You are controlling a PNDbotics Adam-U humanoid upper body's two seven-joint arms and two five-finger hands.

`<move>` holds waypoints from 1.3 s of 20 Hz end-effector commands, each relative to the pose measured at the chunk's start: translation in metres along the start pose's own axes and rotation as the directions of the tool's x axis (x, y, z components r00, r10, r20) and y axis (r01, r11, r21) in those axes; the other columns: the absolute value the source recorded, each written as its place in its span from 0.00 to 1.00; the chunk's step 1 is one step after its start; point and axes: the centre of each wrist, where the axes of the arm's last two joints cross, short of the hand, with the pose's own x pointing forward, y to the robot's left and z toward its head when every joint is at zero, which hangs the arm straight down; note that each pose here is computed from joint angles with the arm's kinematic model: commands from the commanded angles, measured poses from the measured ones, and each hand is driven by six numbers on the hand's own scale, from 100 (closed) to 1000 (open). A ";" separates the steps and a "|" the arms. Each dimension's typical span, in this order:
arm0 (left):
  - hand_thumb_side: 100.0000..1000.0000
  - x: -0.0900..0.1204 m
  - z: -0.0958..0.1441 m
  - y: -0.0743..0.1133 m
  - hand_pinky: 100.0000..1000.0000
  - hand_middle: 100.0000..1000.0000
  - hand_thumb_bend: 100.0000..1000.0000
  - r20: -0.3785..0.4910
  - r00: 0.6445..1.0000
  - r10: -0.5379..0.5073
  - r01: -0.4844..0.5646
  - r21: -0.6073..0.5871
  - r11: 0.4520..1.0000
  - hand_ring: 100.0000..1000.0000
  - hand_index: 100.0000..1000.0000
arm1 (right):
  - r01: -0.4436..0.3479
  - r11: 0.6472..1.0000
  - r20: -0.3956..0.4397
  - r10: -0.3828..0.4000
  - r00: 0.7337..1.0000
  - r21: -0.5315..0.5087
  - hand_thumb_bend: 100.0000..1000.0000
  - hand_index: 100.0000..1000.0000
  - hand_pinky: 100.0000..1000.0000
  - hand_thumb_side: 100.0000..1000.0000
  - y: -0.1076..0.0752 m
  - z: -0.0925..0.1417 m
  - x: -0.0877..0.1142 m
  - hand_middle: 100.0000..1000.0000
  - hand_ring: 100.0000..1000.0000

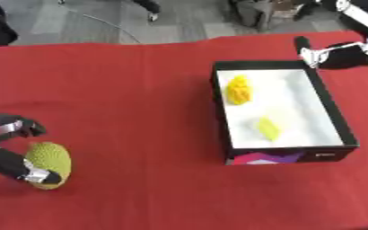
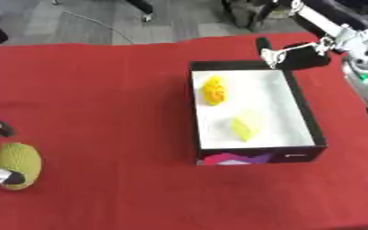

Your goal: Pick up the objects with one hand, pass them to the other hand, and then place them into the box on the other side of the table.

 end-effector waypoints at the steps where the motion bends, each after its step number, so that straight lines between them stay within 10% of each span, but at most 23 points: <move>1: 0.36 -0.008 -0.003 0.003 0.95 0.80 0.60 -0.195 0.973 0.123 -0.159 -0.183 0.970 0.89 0.87 | -0.015 0.999 0.015 0.016 1.000 -0.034 0.00 0.88 1.00 0.00 -0.011 0.001 0.004 0.66 1.00; 9: 0.31 -0.011 -0.024 -0.002 0.92 0.78 0.47 -0.230 0.967 0.105 -0.152 -0.196 0.969 0.87 0.86 | 0.012 0.999 0.018 -0.011 1.000 -0.039 0.00 0.88 1.00 0.00 -0.007 0.001 0.004 0.65 1.00; 15: 0.17 0.001 -0.017 0.006 0.80 0.56 0.00 -0.187 0.971 0.151 -0.184 -0.170 0.968 0.67 0.67 | 0.027 0.999 -0.004 -0.028 1.000 -0.045 0.00 0.88 1.00 0.00 -0.005 0.003 0.000 0.64 1.00; 22: 0.11 0.024 0.030 0.032 0.66 0.43 0.00 -0.108 0.975 0.195 -0.199 -0.029 0.979 0.53 0.54 | 0.057 0.997 -0.002 -0.057 0.998 -0.057 0.00 0.87 1.00 0.00 -0.006 0.004 0.001 0.64 1.00; 26: 0.11 0.037 0.065 0.052 0.61 0.38 0.00 -0.076 0.975 0.211 -0.200 0.134 0.971 0.47 0.50 | 0.108 0.992 0.058 -0.105 0.993 -0.060 0.00 0.90 1.00 0.18 -0.008 0.003 0.010 0.70 1.00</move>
